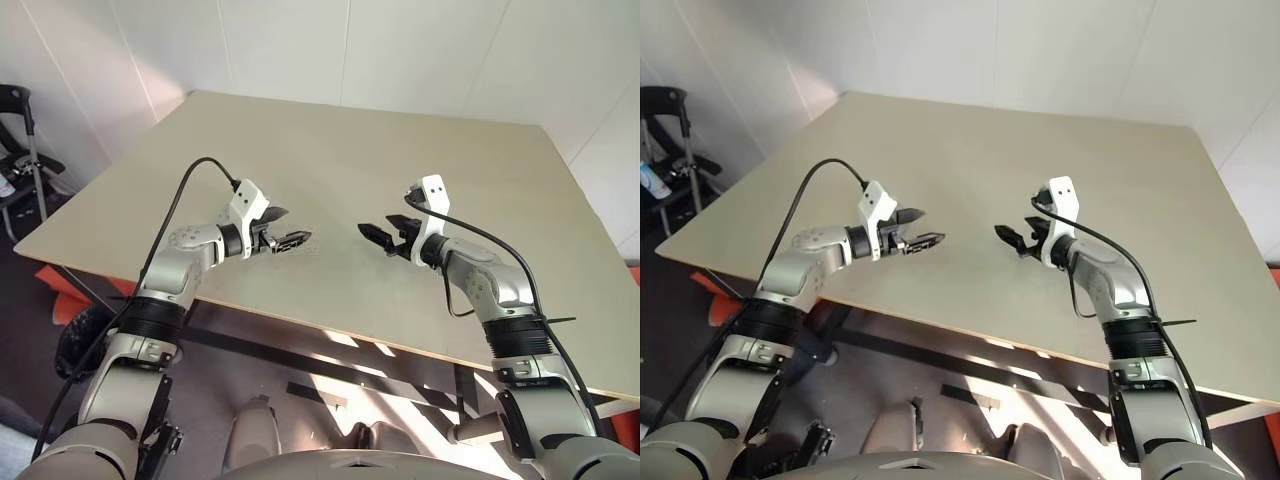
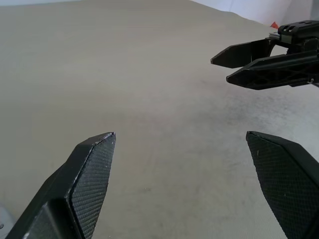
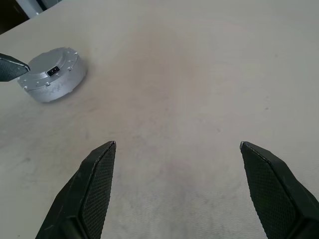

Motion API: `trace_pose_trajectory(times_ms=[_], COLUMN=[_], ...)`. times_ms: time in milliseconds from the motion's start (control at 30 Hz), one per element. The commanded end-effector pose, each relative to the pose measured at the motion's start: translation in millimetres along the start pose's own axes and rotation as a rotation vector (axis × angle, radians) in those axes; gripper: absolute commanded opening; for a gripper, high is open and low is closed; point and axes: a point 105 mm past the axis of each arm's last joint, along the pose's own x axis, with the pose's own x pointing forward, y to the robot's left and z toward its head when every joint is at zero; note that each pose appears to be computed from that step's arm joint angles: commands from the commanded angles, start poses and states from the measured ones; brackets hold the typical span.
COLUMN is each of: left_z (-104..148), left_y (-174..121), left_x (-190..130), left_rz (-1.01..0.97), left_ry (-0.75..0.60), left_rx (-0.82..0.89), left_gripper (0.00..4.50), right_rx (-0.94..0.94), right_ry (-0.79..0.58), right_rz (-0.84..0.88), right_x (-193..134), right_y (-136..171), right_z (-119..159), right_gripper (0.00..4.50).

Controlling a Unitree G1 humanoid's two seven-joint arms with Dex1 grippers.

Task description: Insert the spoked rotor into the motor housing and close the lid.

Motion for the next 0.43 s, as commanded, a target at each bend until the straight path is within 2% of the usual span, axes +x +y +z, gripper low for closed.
trace_pose_trajectory(times_ms=[33,433], left_z=[19.3,19.4], left_y=[-2.1,-8.1], left_x=[-1.9,-6.6], left_rz=[-0.013,-0.020], left_ry=[-0.061,-0.080], left_rx=[0.022,-0.043], left_gripper=[4.47,4.47], right_rx=[-0.054,-0.052], right_ry=[-0.075,-0.091], right_rz=[0.002,-0.015], right_x=[-0.5,2.9], right_y=[3.0,2.9], right_z=[16.2,12.6], right_gripper=[4.50,4.50])
